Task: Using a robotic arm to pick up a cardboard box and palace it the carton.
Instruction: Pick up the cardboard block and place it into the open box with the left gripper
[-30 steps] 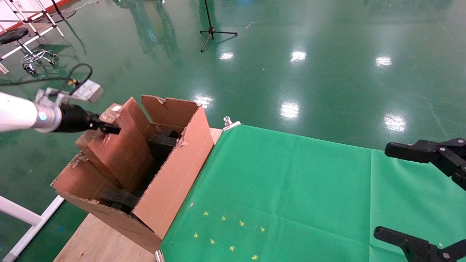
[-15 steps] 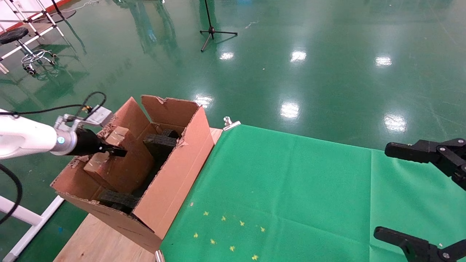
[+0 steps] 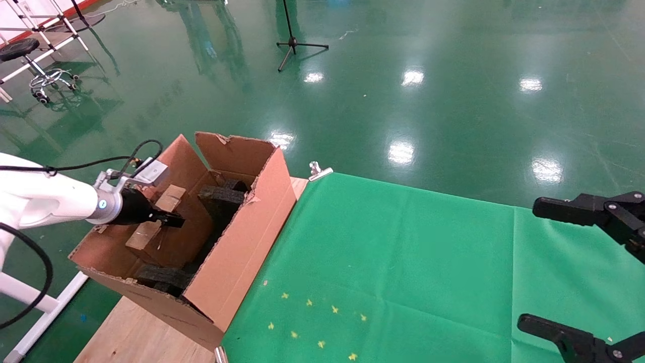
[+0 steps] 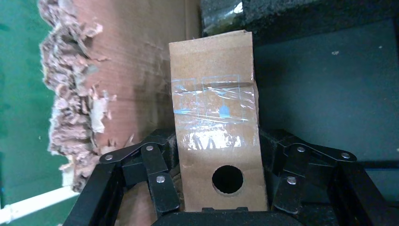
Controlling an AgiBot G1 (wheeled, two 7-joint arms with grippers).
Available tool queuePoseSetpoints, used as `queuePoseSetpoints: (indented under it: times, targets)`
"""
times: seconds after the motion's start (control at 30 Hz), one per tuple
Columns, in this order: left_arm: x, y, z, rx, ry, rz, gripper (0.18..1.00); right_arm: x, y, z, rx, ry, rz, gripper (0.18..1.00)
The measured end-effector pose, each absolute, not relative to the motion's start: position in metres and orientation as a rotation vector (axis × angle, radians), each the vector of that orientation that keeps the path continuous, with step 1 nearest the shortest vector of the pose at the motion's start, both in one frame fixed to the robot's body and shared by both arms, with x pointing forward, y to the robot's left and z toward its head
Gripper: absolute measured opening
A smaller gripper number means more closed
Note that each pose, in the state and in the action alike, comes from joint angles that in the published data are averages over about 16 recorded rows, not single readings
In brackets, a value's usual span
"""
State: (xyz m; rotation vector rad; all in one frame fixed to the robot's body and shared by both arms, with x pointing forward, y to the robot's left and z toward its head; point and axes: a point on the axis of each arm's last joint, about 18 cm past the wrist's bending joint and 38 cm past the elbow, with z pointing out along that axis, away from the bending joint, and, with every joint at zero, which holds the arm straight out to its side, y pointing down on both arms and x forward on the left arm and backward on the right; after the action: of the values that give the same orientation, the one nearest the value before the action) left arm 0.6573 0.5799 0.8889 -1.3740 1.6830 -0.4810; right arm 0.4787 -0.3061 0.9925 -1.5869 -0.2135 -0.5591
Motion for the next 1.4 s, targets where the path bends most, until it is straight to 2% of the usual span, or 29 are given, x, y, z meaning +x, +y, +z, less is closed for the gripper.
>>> queuePoseSetpoints:
  times: [0.4,0.6,0.8,1.0,1.4]
  targets:
    - [0.658,0.580,0.884,-1.379,1.687,-0.467,0.339,0.479,-0.306,0.992,-1.587,-0.213,-0.559,1.001]
    - [0.657,0.580,0.884,-1.377,1.689,-0.465,0.385,0.479,-0.306,0.992,-1.587,-0.213,-0.559,1.001]
    - [0.657,0.580,0.885,-1.374,1.693,-0.464,0.468,0.479,-0.306,0.992,-1.587,-0.213,-0.559,1.001]
    - [0.658,0.577,0.895,-1.350,1.701,-0.489,0.591,0.479,-0.306,0.992,-1.587,-0.213,-0.559,1.001]
    - [0.648,0.555,0.972,-1.168,1.735,-0.735,0.850,0.479,-0.306,0.992,-1.587,-0.213,-0.559,1.001]
